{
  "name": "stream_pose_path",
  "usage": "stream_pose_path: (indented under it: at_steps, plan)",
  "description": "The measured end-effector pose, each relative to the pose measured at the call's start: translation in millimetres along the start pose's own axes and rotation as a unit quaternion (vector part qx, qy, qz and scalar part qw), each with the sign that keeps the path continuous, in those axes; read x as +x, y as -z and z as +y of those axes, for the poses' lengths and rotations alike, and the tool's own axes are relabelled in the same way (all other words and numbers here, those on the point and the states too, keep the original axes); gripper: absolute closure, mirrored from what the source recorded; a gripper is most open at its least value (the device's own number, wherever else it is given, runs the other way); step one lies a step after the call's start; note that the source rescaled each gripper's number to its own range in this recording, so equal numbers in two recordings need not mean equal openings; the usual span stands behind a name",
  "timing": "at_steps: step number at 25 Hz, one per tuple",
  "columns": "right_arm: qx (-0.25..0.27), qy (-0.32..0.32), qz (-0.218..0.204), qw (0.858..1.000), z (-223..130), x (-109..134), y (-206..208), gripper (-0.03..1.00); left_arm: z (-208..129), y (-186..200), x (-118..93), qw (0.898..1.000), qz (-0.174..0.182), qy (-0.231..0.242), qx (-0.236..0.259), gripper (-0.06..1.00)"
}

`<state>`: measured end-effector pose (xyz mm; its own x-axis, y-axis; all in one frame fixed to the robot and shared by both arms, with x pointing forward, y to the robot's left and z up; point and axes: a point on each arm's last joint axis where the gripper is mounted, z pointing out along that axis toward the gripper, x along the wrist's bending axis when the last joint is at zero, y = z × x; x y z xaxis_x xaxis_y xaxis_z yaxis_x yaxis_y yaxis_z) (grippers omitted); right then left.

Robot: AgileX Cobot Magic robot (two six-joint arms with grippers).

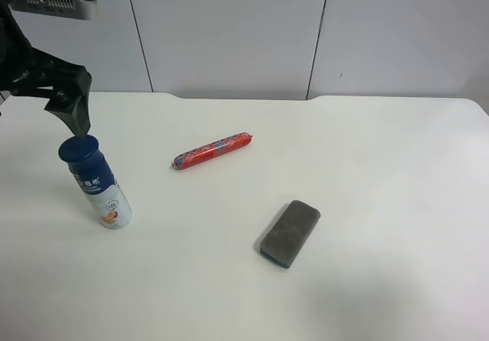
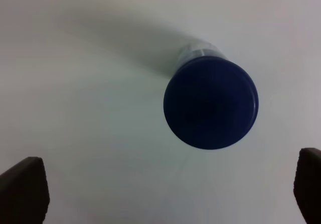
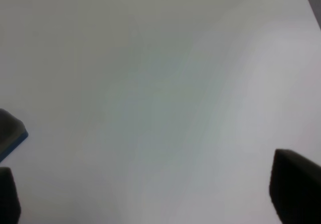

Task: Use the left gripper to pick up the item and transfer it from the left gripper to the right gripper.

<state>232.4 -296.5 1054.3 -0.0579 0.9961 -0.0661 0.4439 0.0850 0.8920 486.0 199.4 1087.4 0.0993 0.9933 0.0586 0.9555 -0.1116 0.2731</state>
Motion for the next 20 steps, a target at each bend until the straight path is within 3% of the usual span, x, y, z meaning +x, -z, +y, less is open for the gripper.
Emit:
stream_pose_path:
  at_steps: [20]
  plan:
    - [0.0, 0.0, 0.0, 1.0, 0.0, 0.0, 0.0, -0.03, 12.8, -50.3, -16.6, 0.997, 0.001, -0.01, 0.073, -0.06]
